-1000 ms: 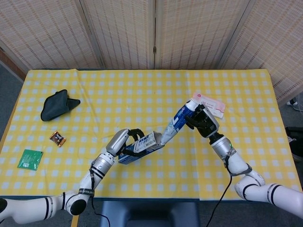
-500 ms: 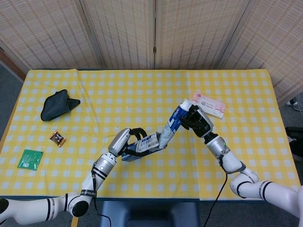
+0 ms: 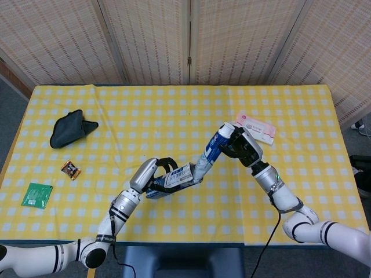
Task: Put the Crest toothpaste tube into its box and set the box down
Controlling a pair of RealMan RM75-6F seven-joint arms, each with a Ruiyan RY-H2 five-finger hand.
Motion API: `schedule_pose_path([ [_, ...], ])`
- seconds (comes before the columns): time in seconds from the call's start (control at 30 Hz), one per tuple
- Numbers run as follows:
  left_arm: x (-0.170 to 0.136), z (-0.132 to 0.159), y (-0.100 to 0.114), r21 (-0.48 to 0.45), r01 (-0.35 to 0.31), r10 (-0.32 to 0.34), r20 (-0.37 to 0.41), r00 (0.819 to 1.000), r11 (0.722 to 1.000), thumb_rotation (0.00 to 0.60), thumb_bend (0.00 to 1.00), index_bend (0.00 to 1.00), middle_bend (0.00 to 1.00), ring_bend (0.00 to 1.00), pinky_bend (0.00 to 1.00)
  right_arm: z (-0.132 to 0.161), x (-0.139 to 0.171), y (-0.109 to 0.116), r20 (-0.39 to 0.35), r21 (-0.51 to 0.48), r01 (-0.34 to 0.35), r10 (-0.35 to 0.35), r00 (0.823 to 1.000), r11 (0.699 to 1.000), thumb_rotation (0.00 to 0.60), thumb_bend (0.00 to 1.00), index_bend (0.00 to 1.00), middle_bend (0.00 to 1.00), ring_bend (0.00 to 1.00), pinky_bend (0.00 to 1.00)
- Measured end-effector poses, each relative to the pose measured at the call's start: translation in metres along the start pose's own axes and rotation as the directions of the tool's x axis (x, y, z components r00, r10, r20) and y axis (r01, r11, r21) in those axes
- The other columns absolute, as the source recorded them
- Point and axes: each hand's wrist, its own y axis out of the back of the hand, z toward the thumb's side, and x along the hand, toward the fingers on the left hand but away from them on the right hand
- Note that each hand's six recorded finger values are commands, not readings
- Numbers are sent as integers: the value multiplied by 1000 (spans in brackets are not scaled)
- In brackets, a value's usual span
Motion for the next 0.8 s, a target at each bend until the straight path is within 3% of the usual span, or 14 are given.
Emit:
schedule_pose_path([
  [0.23,0,1,6,-17,-16,16,-8,1000,1000,600,232,690,691,650,464,-4,-1,-8,-17,61,-26,28,999,998,600,340,952,707,847,889],
  [0.43,0,-2,5,-10,-4,4,-21,1000,1000,600,232,690,691,650,464,6,0,-13,-51,180,-57,67,996,982,600,341,952,706,847,889],
  [0.67,0,-1,6,-34,-7,6,-26,1000,999,600,232,691,691,651,464,30,8,-24,-152,339,-53,110,982,939,600,341,952,707,849,889],
  [0.8,-1,-1,7,-71,-6,4,-39,999,997,600,232,691,691,652,464,39,15,-26,-203,379,-25,110,973,925,600,340,952,706,848,889],
])
